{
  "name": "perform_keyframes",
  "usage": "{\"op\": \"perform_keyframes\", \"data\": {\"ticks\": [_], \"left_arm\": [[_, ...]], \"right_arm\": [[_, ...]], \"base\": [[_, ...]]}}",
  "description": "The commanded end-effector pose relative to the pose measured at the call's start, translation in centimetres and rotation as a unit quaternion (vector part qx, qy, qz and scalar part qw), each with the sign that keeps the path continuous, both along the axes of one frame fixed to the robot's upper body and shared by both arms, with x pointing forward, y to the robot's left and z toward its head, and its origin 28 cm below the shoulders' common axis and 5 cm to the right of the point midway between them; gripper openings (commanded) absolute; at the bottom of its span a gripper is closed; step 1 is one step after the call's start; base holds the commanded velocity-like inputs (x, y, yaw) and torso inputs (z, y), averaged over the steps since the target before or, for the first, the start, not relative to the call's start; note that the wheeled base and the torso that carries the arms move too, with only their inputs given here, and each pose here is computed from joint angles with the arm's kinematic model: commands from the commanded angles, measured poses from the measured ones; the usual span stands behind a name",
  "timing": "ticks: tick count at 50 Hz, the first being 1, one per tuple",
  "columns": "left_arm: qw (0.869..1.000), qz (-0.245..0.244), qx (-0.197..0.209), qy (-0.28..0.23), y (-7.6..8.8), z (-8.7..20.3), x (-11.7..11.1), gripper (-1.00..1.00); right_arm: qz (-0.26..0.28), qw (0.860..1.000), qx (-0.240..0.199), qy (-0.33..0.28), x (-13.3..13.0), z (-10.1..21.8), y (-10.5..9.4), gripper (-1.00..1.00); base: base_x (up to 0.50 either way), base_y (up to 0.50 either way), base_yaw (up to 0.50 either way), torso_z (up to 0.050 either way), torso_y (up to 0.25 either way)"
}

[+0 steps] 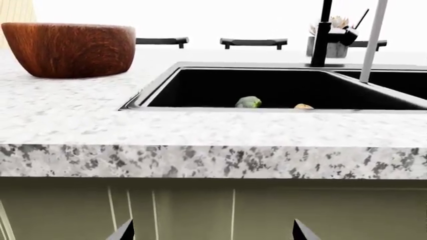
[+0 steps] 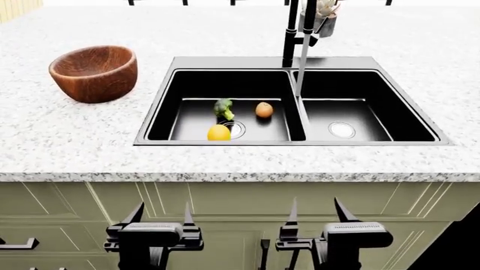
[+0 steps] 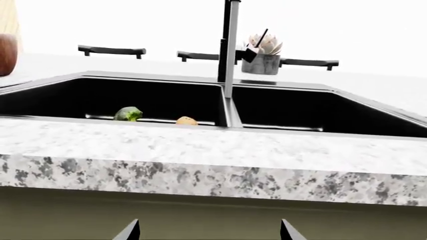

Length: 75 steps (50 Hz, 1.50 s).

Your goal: Pick the oranges and tangerines from the sink and place them in one bowl. Place the broccoli in the other bowl. Then turn off the sink faucet.

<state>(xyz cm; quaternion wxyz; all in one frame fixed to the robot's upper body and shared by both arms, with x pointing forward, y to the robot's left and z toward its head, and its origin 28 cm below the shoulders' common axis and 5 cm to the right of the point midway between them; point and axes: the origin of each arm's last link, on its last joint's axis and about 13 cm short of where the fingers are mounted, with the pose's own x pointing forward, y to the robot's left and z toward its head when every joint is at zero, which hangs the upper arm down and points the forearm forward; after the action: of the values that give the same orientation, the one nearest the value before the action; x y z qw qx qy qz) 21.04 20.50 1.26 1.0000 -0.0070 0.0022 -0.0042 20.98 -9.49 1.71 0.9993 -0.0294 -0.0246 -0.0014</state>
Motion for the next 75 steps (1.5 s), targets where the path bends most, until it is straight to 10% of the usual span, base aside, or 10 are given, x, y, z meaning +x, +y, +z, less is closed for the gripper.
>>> {"op": "perform_keyframes", "data": {"ticks": [1,18,25,75], "left_arm": [[1.0,-0.002,-0.003,-0.006,-0.1,0.2,0.0,1.0],[0.997,-0.064,0.024,-0.024,0.0,14.0,1.4,1.0],[0.993,-0.093,0.033,0.07,1.1,17.6,3.9,1.0],[0.99,-0.088,0.035,0.107,1.0,16.6,3.4,1.0]], "right_arm": [[0.002,1.0,0.003,0.001,0.0,0.0,0.1,1.0],[0.051,0.998,0.001,-0.042,1.7,14.7,-2.9,1.0],[0.064,0.998,0.003,0.01,4.3,18.7,-5.1,1.0],[0.069,0.996,0.035,0.045,3.2,16.4,-6.4,1.0]], "base": [[0.0,0.0,0.0,0.0,0.0],[0.0,0.0,0.0,0.0,0.0],[0.0,0.0,0.0,0.0,0.0],[0.35,0.02,0.0,0.0,0.0]]}}
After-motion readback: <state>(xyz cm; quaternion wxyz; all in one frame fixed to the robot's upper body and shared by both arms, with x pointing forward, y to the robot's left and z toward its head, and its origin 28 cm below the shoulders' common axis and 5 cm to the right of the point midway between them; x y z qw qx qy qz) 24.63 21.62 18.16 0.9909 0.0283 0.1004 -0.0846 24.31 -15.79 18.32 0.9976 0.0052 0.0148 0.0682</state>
